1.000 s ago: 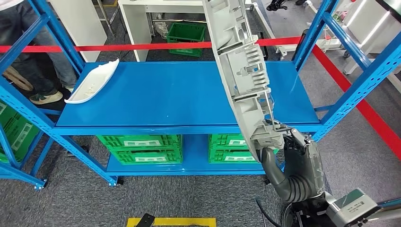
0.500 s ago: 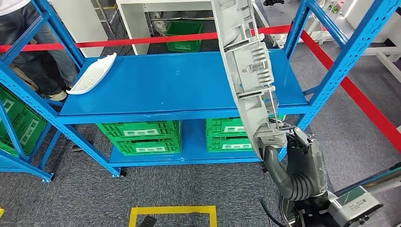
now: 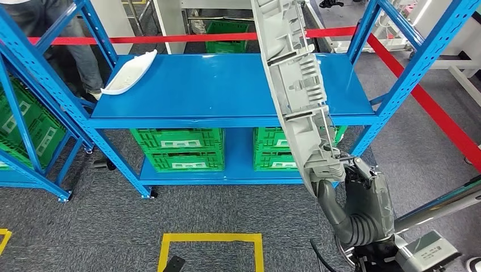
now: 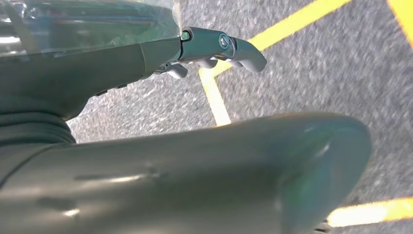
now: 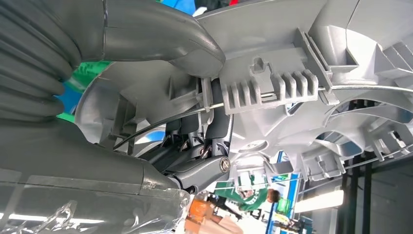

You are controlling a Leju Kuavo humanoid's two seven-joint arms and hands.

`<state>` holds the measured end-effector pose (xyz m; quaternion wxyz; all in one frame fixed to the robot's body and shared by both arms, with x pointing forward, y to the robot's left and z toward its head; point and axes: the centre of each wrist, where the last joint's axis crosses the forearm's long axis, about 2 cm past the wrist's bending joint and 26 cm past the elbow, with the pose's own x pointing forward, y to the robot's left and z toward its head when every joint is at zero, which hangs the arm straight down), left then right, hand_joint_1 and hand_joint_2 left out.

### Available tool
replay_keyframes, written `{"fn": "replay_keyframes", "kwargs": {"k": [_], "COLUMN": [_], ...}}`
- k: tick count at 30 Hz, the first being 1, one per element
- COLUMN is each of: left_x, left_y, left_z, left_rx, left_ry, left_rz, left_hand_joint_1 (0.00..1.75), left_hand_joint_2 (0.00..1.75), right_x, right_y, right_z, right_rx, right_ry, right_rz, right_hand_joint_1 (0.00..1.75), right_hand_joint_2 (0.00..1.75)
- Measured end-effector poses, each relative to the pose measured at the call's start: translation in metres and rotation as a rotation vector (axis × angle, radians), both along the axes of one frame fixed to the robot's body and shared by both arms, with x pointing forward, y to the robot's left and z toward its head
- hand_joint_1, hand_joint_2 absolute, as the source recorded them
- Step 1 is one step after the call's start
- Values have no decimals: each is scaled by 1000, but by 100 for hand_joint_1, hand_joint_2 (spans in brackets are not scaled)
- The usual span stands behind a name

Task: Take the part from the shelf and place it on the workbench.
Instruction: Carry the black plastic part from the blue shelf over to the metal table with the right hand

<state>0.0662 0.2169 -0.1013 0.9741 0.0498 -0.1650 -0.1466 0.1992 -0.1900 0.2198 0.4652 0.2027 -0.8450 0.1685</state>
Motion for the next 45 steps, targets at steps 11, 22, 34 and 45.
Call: {"fn": "replay_keyframes", "kwargs": {"k": [11, 22, 34, 45], "left_x": [3, 6, 9, 5], "left_y": [-4, -5, -5, -5], "left_z": [1, 2, 3, 2], "left_rx": [-4, 0, -3, -7], "left_ry": [2, 1, -6, -10], "left_rz": [-2, -12, -12, -16], "left_hand_joint_1": [0, 0, 0, 0], "left_hand_joint_2": [175, 175, 175, 175], "right_x": [3, 3, 4, 6], "right_y": [-3, -3, -4, -5], "right_z": [2, 2, 2, 3], "right_rx": [-10, -12, -19, -22], "right_ry": [-2, 2, 2, -5], "right_rz": [-7, -1, 2, -5], "right_hand_joint_1": [175, 175, 175, 175], "right_hand_joint_2": [175, 175, 175, 175]}}
